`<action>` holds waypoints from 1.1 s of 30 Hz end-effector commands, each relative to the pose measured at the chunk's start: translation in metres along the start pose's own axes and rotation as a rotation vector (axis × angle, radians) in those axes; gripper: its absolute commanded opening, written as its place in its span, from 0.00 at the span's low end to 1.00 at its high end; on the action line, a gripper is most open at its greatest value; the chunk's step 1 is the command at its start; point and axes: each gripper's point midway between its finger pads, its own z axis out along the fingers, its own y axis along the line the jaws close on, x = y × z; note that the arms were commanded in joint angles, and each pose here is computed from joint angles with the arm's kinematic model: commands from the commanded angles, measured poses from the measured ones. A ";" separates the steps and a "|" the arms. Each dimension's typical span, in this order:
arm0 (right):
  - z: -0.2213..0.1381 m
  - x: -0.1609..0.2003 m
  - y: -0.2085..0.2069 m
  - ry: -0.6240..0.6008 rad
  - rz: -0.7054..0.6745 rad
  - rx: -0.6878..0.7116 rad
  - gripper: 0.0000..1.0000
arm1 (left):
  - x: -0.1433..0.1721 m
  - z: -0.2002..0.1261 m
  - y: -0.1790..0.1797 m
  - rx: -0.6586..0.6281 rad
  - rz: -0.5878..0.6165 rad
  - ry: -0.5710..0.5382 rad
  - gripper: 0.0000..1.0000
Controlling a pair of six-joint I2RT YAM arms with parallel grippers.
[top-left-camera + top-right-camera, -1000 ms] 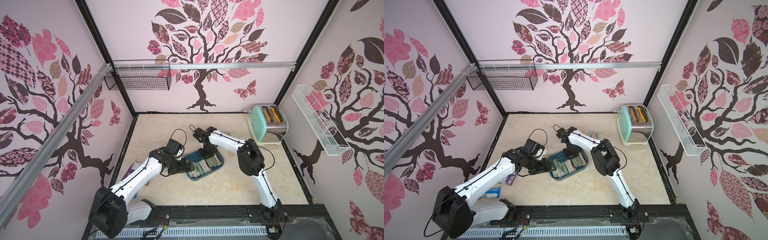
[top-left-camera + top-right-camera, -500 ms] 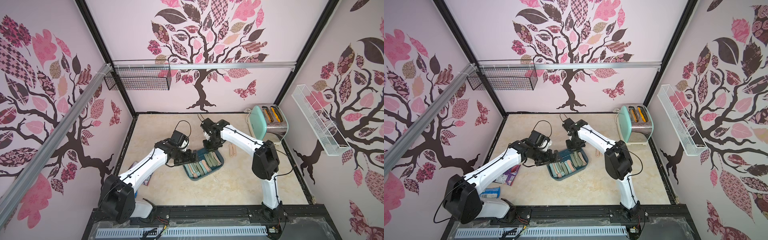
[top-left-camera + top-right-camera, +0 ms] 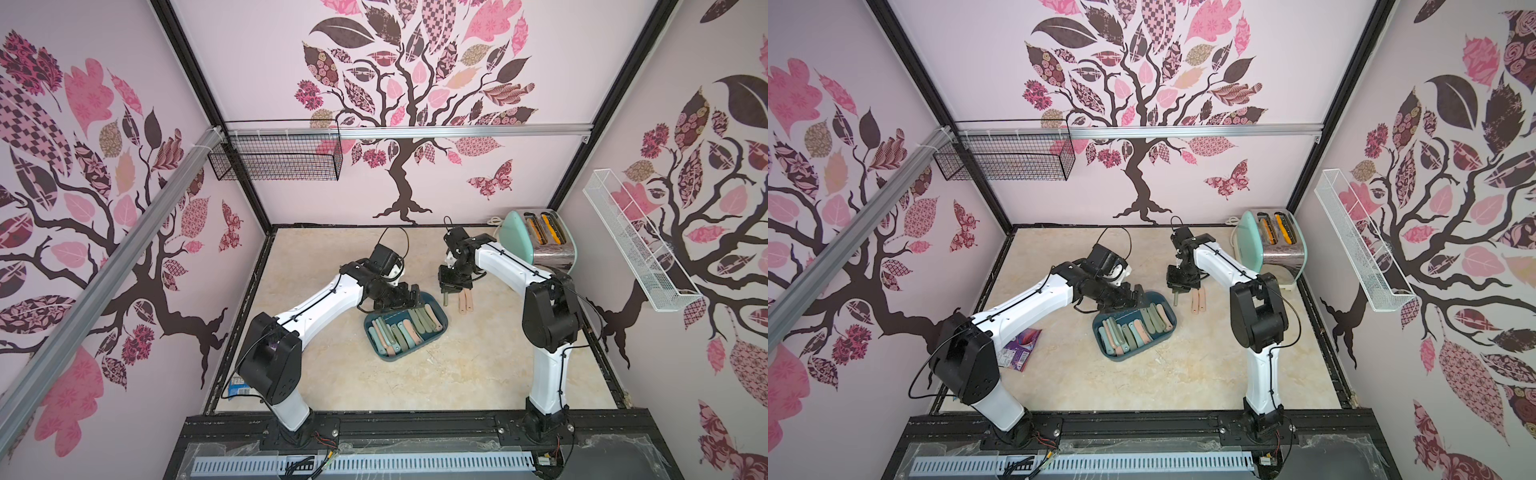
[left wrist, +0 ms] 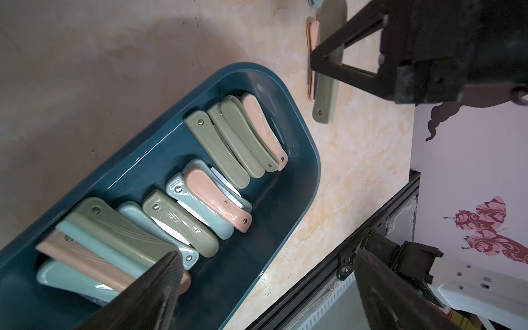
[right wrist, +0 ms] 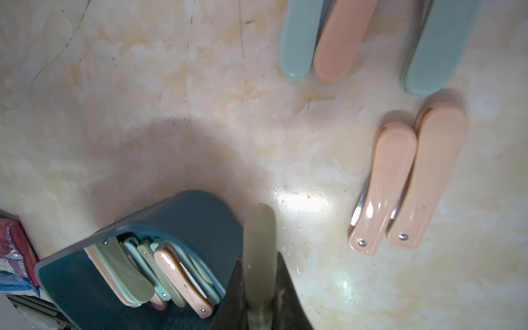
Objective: Take the fruit knife out of the storage box
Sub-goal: Place the fruit knife at the center of the board.
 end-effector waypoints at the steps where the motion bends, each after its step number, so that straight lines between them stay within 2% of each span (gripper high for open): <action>1: 0.013 -0.008 -0.004 0.015 0.006 -0.013 0.01 | 0.001 -0.004 -0.002 0.005 0.016 0.002 0.98; 13: 0.033 -0.016 -0.023 0.032 -0.012 0.064 0.03 | 0.011 0.001 0.005 -0.006 0.015 0.029 0.98; 18: 0.035 -0.017 -0.030 0.036 -0.031 0.103 0.07 | 0.013 0.003 0.007 -0.007 0.014 0.036 0.98; 22: 0.032 -0.021 -0.035 0.024 -0.046 0.137 0.14 | 0.012 0.004 0.007 -0.003 0.013 0.040 0.98; 30: 0.028 -0.025 -0.040 0.024 -0.063 0.183 0.23 | 0.013 0.005 0.007 -0.001 0.009 0.043 0.98; 33: 0.029 -0.022 -0.042 0.032 -0.065 0.191 0.24 | 0.013 0.005 0.008 -0.003 0.009 0.041 0.98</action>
